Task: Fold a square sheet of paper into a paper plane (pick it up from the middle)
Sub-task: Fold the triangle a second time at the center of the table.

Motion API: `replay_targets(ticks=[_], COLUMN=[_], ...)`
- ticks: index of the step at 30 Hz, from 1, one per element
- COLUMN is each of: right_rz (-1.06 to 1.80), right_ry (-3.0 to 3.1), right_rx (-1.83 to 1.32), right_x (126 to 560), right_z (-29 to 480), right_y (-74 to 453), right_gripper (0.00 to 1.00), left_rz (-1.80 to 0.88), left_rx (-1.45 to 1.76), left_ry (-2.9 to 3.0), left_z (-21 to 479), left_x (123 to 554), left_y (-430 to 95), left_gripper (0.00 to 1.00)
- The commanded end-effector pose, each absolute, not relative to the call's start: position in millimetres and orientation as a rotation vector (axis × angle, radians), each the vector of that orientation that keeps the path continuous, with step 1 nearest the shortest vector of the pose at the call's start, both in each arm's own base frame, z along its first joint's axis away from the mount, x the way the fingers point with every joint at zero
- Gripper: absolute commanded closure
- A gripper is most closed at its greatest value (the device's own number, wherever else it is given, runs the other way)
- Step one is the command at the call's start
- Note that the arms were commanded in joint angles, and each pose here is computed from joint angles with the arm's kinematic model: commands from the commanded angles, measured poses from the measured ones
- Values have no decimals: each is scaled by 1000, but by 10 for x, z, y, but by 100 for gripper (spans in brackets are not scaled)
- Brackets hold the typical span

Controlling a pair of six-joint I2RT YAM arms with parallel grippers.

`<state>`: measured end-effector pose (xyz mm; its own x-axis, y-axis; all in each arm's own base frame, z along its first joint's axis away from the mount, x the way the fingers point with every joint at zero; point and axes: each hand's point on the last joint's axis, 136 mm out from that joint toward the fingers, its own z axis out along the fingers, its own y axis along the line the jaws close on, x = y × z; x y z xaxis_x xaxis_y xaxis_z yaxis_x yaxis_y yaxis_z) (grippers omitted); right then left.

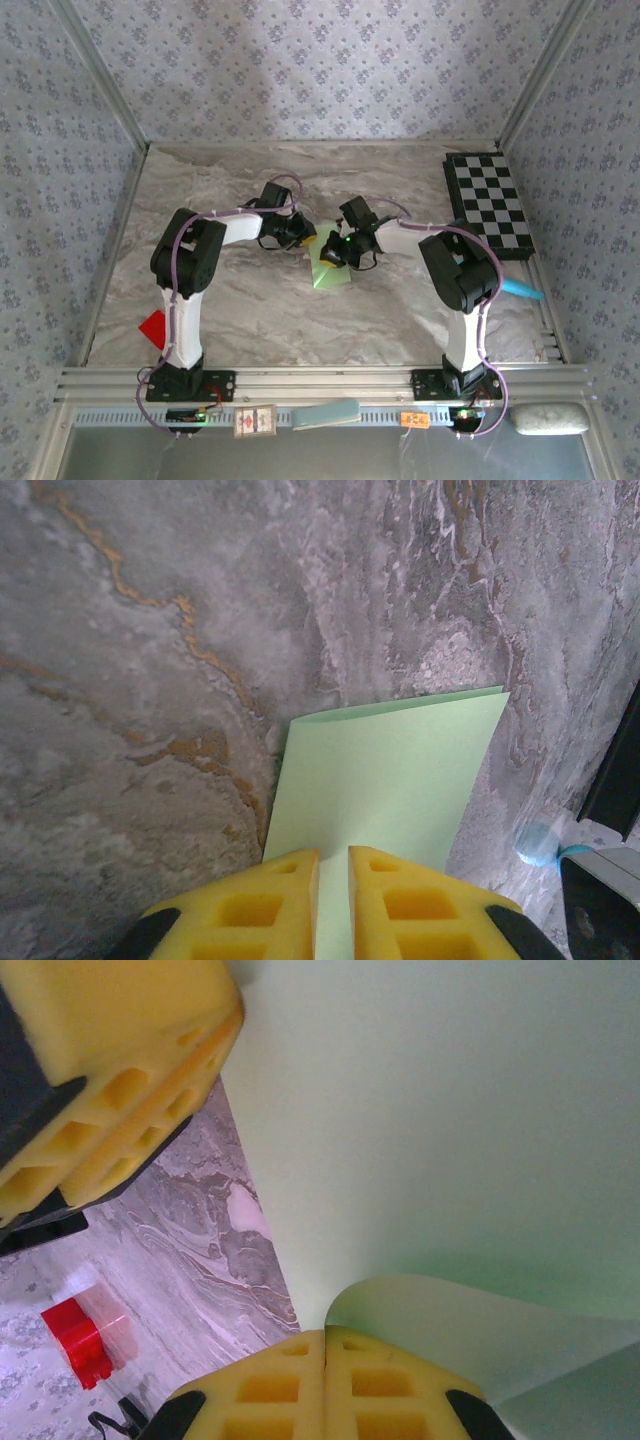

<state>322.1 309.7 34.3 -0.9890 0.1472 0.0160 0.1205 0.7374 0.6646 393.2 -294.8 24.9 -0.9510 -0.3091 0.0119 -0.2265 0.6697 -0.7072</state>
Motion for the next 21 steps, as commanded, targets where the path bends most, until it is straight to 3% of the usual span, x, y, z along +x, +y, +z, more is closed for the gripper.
replay_targets(ticks=[1, 21], right_rz=[1058, 1069], right_ry=[2918, 2907], right_rx=[230, 233], right_x=[3224, 3271], right_z=[302, 289], right_y=[3096, 3113], right_gripper=[100, 100], left_rz=[-1087, -1091], left_rx=[-465, -462], left_ry=[2927, 2931], left_z=[-165, -172], left_x=[3579, 3574], left_y=[-3012, -3042], left_gripper=[84, 84])
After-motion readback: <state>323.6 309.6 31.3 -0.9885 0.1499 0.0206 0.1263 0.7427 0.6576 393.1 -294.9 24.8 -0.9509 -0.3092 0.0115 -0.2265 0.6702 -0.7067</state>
